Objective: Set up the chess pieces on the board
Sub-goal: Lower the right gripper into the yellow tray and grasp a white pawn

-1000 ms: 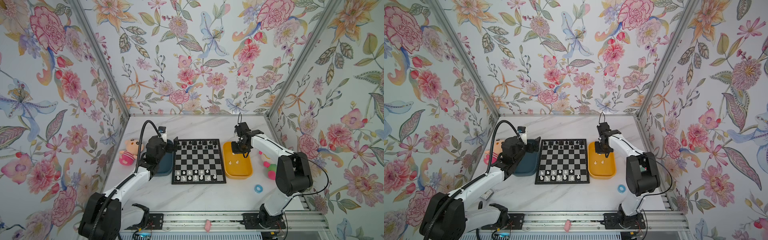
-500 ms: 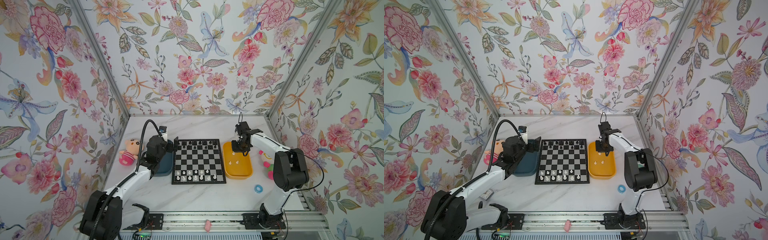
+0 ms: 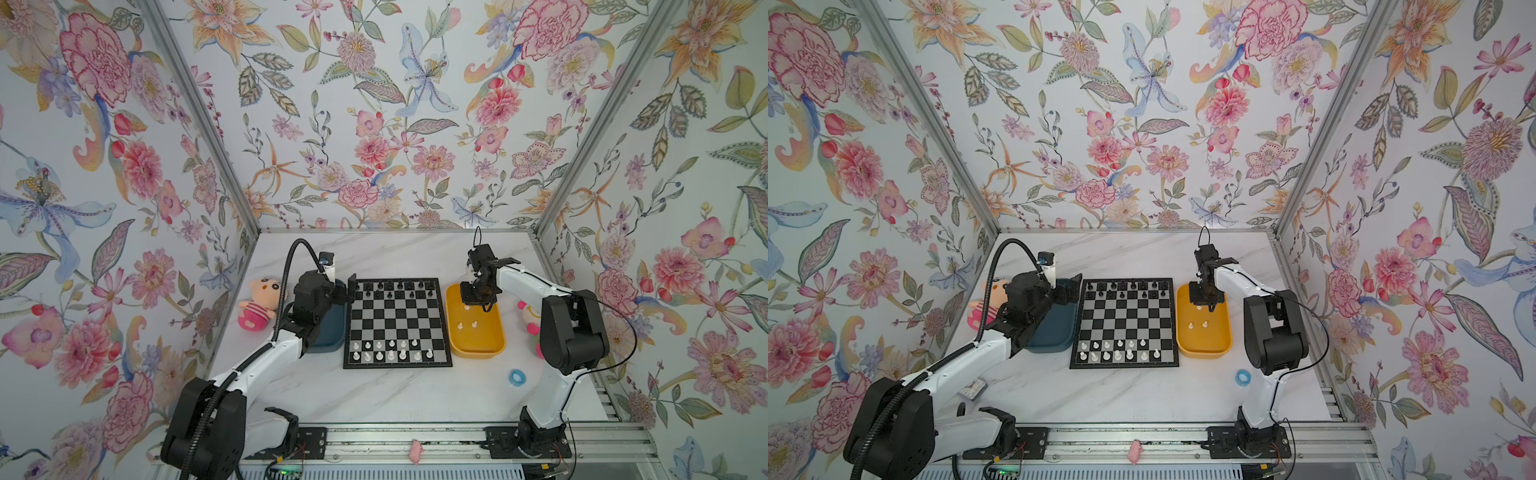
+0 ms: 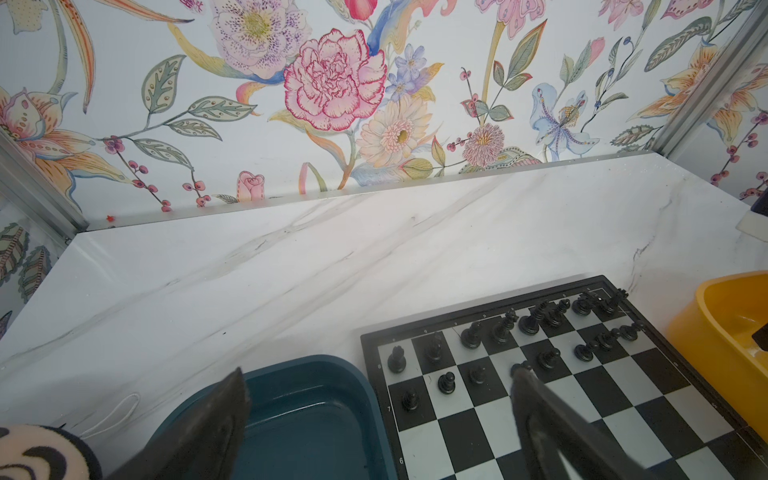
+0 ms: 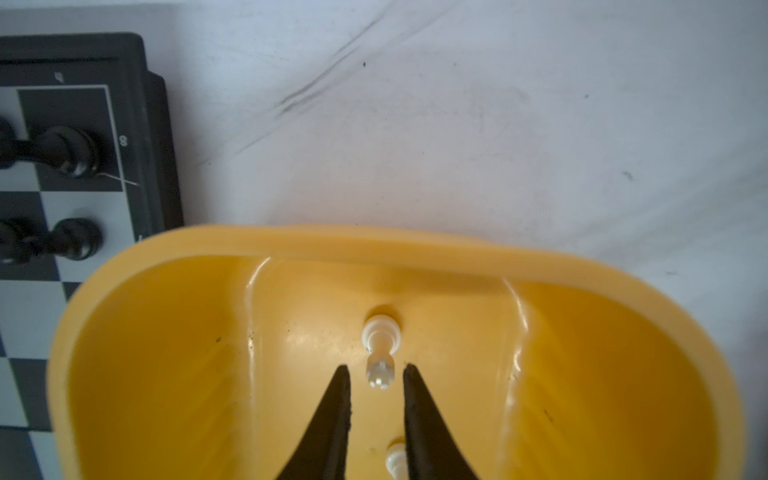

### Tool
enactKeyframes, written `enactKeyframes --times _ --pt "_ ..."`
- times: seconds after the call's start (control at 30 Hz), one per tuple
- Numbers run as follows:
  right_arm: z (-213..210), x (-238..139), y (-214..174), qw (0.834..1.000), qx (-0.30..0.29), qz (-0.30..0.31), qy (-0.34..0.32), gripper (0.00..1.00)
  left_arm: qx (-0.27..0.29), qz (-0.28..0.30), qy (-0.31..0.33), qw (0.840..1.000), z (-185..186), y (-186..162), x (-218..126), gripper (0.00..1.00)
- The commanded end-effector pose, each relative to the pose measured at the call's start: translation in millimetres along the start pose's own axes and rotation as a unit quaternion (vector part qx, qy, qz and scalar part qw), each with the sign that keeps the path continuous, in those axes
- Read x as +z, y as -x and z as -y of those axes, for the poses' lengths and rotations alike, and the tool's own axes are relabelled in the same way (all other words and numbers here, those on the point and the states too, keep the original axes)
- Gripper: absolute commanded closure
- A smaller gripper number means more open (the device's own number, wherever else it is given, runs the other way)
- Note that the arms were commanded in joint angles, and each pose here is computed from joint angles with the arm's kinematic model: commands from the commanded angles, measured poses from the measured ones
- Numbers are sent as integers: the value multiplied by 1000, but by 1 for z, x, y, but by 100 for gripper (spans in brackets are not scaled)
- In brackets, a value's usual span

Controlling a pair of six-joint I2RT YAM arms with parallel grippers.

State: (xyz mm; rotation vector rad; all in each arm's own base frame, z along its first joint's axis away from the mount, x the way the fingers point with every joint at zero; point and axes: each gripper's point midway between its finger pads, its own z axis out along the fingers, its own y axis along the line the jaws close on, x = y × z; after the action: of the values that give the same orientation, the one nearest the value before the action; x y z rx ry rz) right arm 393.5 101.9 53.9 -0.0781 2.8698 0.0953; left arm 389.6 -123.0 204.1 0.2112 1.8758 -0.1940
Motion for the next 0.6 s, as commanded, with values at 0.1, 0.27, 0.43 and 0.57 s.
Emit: enactKeyframes --times 0.1,0.27,0.43,0.57 --pt "3 9 3 1000 8 -9 0 76 3 21 4 1000 -3 16 3 1" --pt "3 13 3 1000 9 -11 1 77 2 21 3 1000 -3 17 4 1" --pt "3 15 3 1000 10 -12 3 78 2 21 3 1000 -3 17 3 1" --pt "2 15 4 1000 11 -12 6 79 2 22 3 1000 -3 17 3 1"
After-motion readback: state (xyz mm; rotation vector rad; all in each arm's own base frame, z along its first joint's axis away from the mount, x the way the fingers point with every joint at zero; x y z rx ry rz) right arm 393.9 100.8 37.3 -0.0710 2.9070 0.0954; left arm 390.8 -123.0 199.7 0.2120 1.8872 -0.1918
